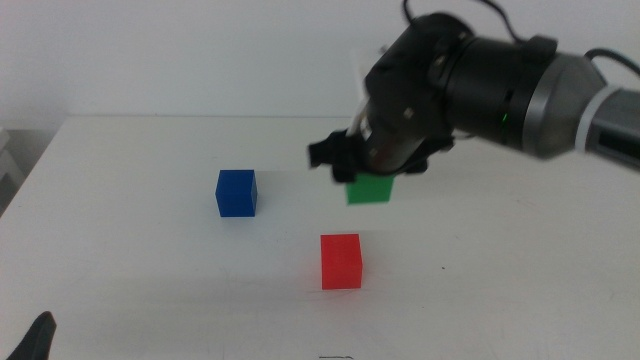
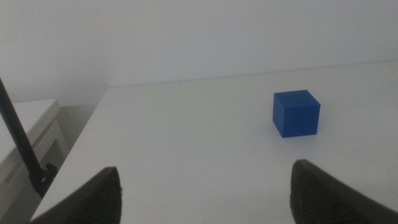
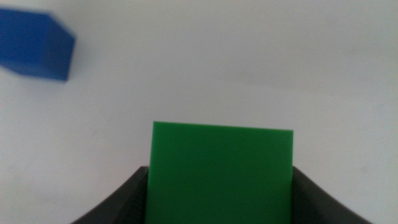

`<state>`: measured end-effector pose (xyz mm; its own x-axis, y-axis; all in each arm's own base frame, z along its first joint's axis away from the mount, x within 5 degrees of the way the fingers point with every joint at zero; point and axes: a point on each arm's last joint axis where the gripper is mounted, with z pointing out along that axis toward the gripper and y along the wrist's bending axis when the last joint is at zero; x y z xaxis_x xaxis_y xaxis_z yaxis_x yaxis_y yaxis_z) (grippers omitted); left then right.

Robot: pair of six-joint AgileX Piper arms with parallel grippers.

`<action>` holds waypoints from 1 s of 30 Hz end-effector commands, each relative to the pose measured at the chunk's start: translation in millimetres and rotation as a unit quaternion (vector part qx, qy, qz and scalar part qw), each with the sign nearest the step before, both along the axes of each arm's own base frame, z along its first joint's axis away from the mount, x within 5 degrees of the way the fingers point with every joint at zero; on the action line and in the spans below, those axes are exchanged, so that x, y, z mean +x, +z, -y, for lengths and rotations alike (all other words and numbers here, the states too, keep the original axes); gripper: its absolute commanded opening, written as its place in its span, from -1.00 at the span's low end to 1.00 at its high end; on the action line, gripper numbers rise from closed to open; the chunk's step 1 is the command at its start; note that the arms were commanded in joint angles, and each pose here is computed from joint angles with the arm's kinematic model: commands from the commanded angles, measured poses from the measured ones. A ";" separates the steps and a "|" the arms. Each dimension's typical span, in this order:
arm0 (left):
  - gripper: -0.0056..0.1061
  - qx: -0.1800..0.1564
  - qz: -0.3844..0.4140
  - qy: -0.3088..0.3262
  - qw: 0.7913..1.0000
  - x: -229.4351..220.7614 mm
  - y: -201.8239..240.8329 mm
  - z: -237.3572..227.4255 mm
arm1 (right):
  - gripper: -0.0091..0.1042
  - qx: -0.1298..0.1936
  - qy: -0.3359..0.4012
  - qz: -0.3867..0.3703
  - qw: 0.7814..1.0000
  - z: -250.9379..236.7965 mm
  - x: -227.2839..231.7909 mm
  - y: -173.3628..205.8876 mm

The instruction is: Stack red cubes first, then green, then blue cubes in a specific spot.

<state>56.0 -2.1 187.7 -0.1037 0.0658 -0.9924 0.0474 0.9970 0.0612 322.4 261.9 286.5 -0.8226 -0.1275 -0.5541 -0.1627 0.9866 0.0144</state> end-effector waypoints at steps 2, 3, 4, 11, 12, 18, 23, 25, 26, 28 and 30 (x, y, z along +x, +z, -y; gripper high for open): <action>0.75 -0.006 0.054 -0.002 0.999 -1.1 10.4 0.3 | -0.86 0.029 0.014 0.042 0.999 -8.6 -21.5 29.6; 0.75 -0.006 0.054 -0.002 0.999 -1.1 10.4 0.3 | -0.86 0.032 0.016 0.040 0.999 -13.6 -26.6 28.4; 0.75 -0.006 0.054 -0.002 0.999 -1.1 10.4 0.3 | -0.86 0.035 0.017 0.037 0.999 -18.4 -30.3 26.9; 0.75 -0.006 0.054 -0.002 0.999 -1.1 10.4 0.3 | -0.86 0.044 -0.010 0.017 0.999 -27.9 -35.3 15.8; 0.75 -0.006 0.054 -0.002 0.999 -1.1 10.4 0.3 | -0.86 0.034 -0.013 0.013 0.999 -27.3 -34.8 12.8; 0.75 -0.006 0.054 -0.002 0.999 -1.1 10.4 0.3 | -0.86 0.012 -0.021 -0.005 1.000 -29.1 -31.9 -1.6; 0.75 -0.006 0.054 -0.002 0.999 -1.1 10.4 0.3 | -0.86 0.005 -0.020 -0.010 1.000 -31.6 -29.7 -9.4; 0.75 -0.006 0.054 -0.002 0.999 -1.1 10.4 0.3 | -0.86 0.004 -0.020 -0.011 1.000 -32.3 -29.3 -11.2; 0.75 -0.006 0.054 -0.002 0.999 -1.1 10.4 0.3 | -0.86 0.003 -0.020 -0.012 1.000 -32.7 -28.9 -12.7; 0.75 -0.006 0.054 -0.002 0.999 -1.1 10.4 0.3 | -0.86 0.004 -0.019 -0.012 1.000 -33.5 -28.4 -14.0; 0.75 -0.006 0.054 -0.002 0.999 -1.1 10.4 0.3 | -0.86 0.008 -0.016 -0.009 1.000 -34.7 -27.8 -14.1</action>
<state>56.0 -2.1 187.7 -0.1037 0.0658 -0.9924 0.0474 0.9970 0.0612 293.5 300.2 240.0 -0.8849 -0.1072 -0.4533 -0.1140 0.9934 -0.0124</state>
